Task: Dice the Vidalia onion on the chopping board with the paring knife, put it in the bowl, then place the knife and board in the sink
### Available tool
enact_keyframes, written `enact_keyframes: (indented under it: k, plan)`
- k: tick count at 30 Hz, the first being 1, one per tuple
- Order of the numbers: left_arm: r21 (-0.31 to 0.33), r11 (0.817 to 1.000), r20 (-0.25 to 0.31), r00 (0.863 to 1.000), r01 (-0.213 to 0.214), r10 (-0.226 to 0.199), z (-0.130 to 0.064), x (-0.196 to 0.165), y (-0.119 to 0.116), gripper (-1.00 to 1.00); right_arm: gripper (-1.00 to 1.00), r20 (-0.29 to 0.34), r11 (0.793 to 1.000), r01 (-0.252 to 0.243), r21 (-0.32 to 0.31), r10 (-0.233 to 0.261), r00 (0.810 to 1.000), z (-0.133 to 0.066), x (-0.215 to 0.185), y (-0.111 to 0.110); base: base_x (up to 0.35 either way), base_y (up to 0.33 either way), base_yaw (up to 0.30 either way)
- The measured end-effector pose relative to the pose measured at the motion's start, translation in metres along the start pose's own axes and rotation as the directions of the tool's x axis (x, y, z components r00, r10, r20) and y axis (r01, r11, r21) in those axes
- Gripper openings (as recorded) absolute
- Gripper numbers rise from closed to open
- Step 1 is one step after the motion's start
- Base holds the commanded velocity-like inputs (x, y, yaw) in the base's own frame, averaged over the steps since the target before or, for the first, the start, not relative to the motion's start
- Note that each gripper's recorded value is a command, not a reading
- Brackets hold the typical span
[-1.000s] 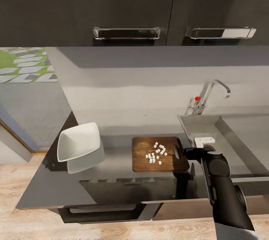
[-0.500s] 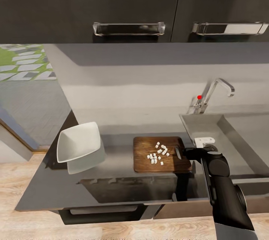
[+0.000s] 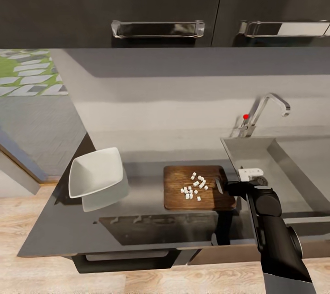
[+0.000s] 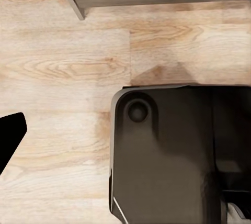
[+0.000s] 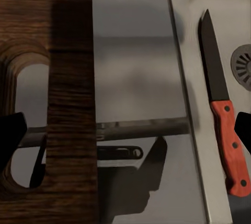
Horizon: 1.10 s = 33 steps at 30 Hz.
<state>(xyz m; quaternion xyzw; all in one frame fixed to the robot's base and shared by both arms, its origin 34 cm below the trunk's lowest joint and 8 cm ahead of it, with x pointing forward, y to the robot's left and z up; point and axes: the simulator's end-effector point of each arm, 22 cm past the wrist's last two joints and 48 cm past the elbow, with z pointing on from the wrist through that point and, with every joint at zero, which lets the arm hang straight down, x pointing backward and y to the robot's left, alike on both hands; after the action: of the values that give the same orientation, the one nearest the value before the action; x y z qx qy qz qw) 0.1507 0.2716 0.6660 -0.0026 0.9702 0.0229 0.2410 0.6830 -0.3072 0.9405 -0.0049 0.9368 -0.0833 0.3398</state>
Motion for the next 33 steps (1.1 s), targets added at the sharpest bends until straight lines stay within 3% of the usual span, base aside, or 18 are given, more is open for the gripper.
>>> enact_keyframes:
  k: [33]
  plan:
    - [0.001,1.0,-0.041,0.999,-0.002,0.002,-0.005,0.013,0.0,1.0,1.0,-0.043,1.0,0.006,-0.004,-0.006,0.999,0.016,0.018,0.004,0.0,0.0,0.0]
